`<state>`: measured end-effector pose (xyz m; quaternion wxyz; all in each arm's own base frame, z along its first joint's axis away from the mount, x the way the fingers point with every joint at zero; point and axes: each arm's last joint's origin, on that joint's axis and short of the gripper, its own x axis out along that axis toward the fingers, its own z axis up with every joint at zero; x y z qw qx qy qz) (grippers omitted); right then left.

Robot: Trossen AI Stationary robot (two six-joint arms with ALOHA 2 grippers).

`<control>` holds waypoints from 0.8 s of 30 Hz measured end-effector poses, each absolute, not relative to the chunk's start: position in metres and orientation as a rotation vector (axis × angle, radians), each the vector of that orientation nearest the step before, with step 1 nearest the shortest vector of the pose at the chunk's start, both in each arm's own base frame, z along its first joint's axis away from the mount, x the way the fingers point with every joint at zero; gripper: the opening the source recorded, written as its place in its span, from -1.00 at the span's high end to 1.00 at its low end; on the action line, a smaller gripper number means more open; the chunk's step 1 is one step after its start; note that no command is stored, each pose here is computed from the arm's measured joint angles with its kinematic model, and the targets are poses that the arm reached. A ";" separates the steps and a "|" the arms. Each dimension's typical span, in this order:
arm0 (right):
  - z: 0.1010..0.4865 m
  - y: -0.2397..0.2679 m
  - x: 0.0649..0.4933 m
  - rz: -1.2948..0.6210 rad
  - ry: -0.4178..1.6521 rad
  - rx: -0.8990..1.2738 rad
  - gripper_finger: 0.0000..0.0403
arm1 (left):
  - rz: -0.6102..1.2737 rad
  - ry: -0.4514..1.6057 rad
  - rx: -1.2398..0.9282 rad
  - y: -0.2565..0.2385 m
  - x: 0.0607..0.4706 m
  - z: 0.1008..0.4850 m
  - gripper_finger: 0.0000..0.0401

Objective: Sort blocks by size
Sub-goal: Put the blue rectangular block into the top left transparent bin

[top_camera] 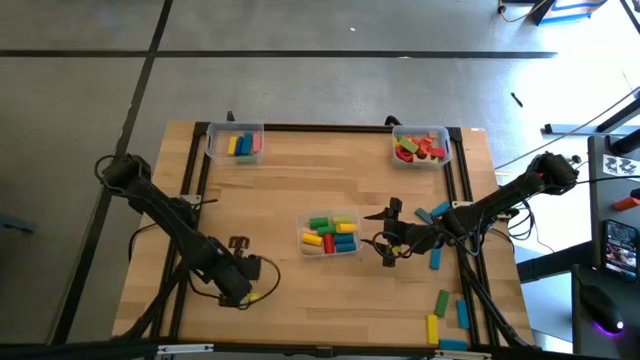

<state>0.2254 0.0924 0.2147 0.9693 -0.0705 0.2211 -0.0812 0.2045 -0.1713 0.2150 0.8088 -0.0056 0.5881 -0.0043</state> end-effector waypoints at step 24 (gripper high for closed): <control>0.214 0.092 0.225 -0.168 0.448 -0.117 -0.41 | 0.523 1.333 -0.620 -0.159 0.184 0.177 -0.23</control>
